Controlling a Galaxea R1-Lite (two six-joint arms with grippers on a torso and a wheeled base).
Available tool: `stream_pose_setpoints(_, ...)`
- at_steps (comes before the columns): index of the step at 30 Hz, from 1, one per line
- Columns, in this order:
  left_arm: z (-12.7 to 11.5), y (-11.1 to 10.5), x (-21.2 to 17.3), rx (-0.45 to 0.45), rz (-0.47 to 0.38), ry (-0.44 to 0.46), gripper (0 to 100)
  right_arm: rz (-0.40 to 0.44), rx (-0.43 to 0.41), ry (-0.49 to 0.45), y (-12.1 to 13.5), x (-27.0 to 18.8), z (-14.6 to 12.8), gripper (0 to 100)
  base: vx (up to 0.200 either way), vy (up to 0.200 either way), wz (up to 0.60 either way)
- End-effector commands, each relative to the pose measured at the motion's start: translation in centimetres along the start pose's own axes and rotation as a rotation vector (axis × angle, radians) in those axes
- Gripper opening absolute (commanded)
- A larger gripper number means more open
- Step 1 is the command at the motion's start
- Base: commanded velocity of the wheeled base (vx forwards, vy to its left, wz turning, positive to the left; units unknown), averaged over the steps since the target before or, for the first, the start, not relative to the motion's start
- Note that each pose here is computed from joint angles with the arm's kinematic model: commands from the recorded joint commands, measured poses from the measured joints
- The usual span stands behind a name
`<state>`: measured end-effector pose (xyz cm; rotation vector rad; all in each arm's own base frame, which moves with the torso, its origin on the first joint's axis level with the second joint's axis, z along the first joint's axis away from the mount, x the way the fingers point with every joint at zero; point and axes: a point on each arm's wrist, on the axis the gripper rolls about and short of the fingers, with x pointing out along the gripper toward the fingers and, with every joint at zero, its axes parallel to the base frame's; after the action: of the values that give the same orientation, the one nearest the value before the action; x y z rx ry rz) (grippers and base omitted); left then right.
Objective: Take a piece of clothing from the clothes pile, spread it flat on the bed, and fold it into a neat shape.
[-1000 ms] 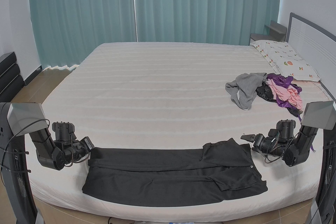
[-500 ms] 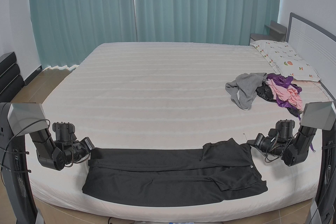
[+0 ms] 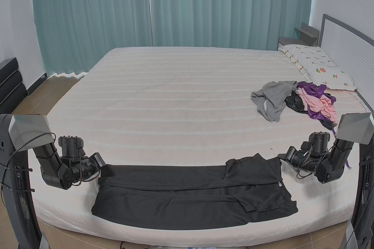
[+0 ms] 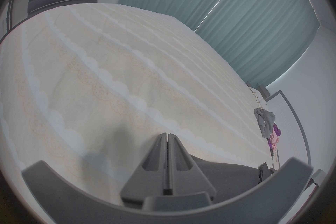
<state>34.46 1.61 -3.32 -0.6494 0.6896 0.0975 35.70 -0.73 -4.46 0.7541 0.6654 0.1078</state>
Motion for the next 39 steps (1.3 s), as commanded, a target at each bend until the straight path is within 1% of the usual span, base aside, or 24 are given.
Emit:
stream_pose_setpoints(1,0.0,0.0,0.0,-0.001,0.0,0.0,0,-0.002,0.002,0.0,-0.1,0.0,0.0,0,0.0,0.0,0.0)
stream_pose_setpoints(2,0.0,0.0,0.0,-0.003,0.0,0.0,0,-0.004,0.001,0.003,-0.1,0.0,-0.1,0,0.0,0.0,0.0)
stream_pose_setpoints(3,0.0,0.0,-0.1,-0.006,-0.002,0.001,0,-0.002,-0.001,0.0,-0.1,-0.1,-0.1,100,0.0,0.0,0.0)
stream_pose_setpoints(4,0.0,0.0,-0.2,-0.007,-0.002,0.003,0,0.0,-0.003,0.0,0.0,-0.1,-0.1,100,0.0,0.0,0.0)
stream_pose_setpoints(5,-0.1,0.0,-0.2,-0.008,-0.001,0.005,100,0.002,-0.003,0.0,0.0,-0.2,-0.1,100,0.0,0.0,0.0)
stream_pose_setpoints(8,-0.1,0.0,-0.3,-0.008,-0.001,0.005,100,0.007,-0.005,-0.007,0.2,-0.4,0.0,100,0.0,0.0,0.0)
stream_pose_setpoints(11,0.1,0.1,-0.3,-0.033,-0.001,0.002,100,0.051,-0.016,-0.032,1.6,-2.3,0.8,100,0.0,0.0,0.0)
stream_pose_setpoints(15,0.8,0.1,-0.8,-0.115,-0.019,-0.007,100,0.133,-0.037,0.023,3.1,-3.7,0.4,100,0.0,0.0,0.0)
stream_pose_setpoints(18,1.3,0.0,-1.3,-0.152,-0.044,-0.005,100,0.168,-0.064,0.051,4.3,-3.7,-0.2,100,0.0,0.0,0.0)
stream_pose_setpoints(20,1.3,0.0,-1.4,-0.156,-0.046,-0.005,100,0.169,-0.066,0.054,4.4,-3.7,-0.3,100,0.0,0.0,0.0)
stream_pose_setpoints(21,1.4,0.5,-1.8,-0.187,-0.063,0.013,100,0.176,-0.086,0.09,4.9,-3.2,-1.2,100,0.0,0.0,0.0)
stream_pose_setpoints(22,1.4,0.5,-1.9,-0.191,-0.072,0.02,100,0.178,-0.097,0.101,4.9,-3.0,-1.5,100,0.0,0.0,0.0)
stream_pose_setpoints(24,1.5,0.5,-2.0,-0.195,-0.082,0.023,100,0.174,-0.11,0.114,4.8,-2.8,-1.9,100,0.0,0.0,0.0)
stream_pose_setpoints(25,1.7,0.5,-2.1,-0.205,-0.09,0.024,100,0.166,-0.137,0.137,4.6,-2.3,-2.5,100,0.0,0.0,0.0)
stream_pose_setpoints(27,1.7,0.5,-2.1,-0.21,-0.089,0.026,100,0.154,-0.165,0.162,4.1,-1.8,-3.1,100,0.0,0.0,0.0)
stream_pose_setpoints(34,1.5,0.6,-2.0,-0.211,-0.086,0.031,100,0.135,-0.177,0.191,3.4,-1.1,-3.7,100,0.0,0.0,0.0)
stream_pose_setpoints(39,1.4,0.6,-2.0,-0.211,-0.084,0.034,100,0.127,-0.2,0.203,3.0,-0.7,-3.9,100,0.0,0.0,0.0)
